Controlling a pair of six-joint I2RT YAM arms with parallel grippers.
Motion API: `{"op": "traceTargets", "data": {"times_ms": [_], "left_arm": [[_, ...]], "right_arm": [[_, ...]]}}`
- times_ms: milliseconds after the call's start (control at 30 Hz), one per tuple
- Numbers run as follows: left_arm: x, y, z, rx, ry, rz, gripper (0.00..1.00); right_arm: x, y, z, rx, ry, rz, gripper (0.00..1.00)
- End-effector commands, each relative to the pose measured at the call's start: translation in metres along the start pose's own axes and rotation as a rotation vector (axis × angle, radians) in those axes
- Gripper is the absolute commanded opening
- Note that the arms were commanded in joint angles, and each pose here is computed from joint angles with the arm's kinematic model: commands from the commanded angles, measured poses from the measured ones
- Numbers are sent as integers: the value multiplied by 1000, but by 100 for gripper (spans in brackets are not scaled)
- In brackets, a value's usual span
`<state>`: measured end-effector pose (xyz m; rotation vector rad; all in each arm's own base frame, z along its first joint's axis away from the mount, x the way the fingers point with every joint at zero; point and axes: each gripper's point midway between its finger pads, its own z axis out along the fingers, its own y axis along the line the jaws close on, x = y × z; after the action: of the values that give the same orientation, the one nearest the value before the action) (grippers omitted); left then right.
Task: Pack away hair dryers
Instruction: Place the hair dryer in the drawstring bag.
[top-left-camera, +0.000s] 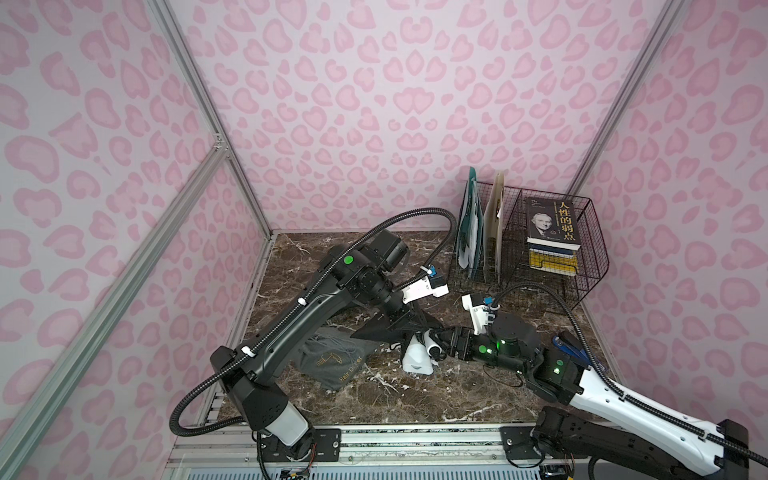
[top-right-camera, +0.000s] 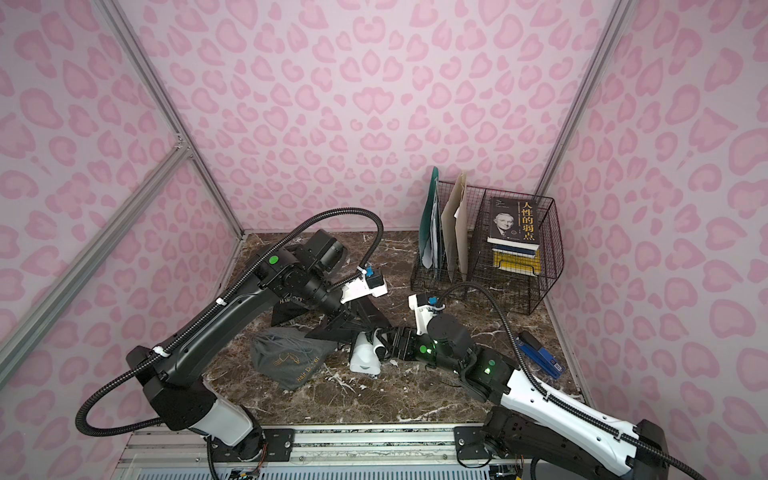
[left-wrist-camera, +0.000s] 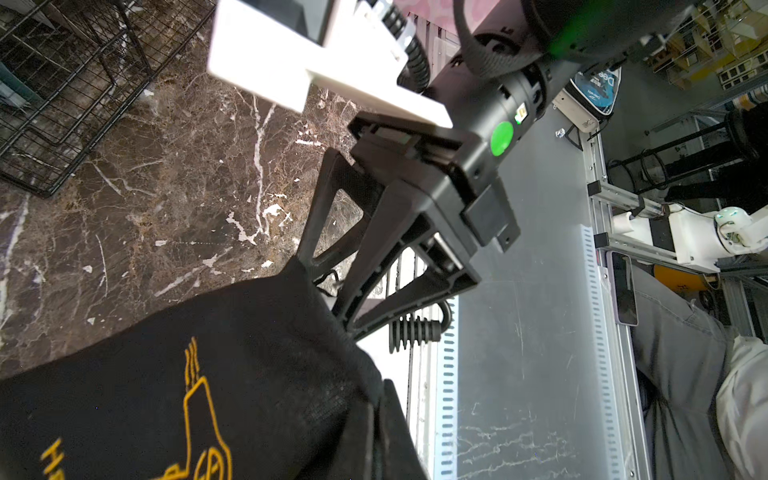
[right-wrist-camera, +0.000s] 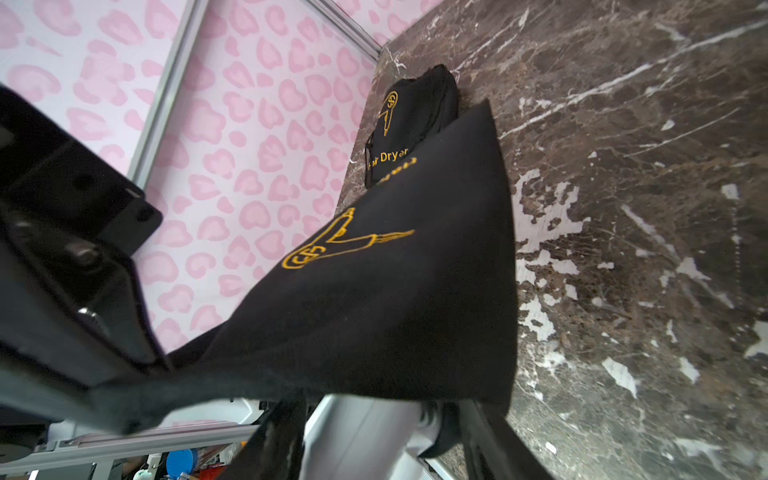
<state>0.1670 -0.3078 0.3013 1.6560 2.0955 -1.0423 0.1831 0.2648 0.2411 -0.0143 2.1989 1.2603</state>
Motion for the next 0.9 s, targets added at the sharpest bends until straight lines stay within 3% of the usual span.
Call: {"op": "traceTargets", "data": {"times_ms": [0,433,600,867], "left_arm": [[-8,-10,-9,20,-35,-16,2],[-19,24,-21,-141,-40,-86,2],[-21,38,-27,-141,-62,-131,2],[-29,36,-40,-133,-93,-124,2]], "right_arm": [[-10,5,-9,-4,-47,-38,61],[-20,16,-27,-30,-92,-74,62],[-23,5,-33,13,-127,-74,62],[-14,-21,-25,67,-136,-47,49]]}}
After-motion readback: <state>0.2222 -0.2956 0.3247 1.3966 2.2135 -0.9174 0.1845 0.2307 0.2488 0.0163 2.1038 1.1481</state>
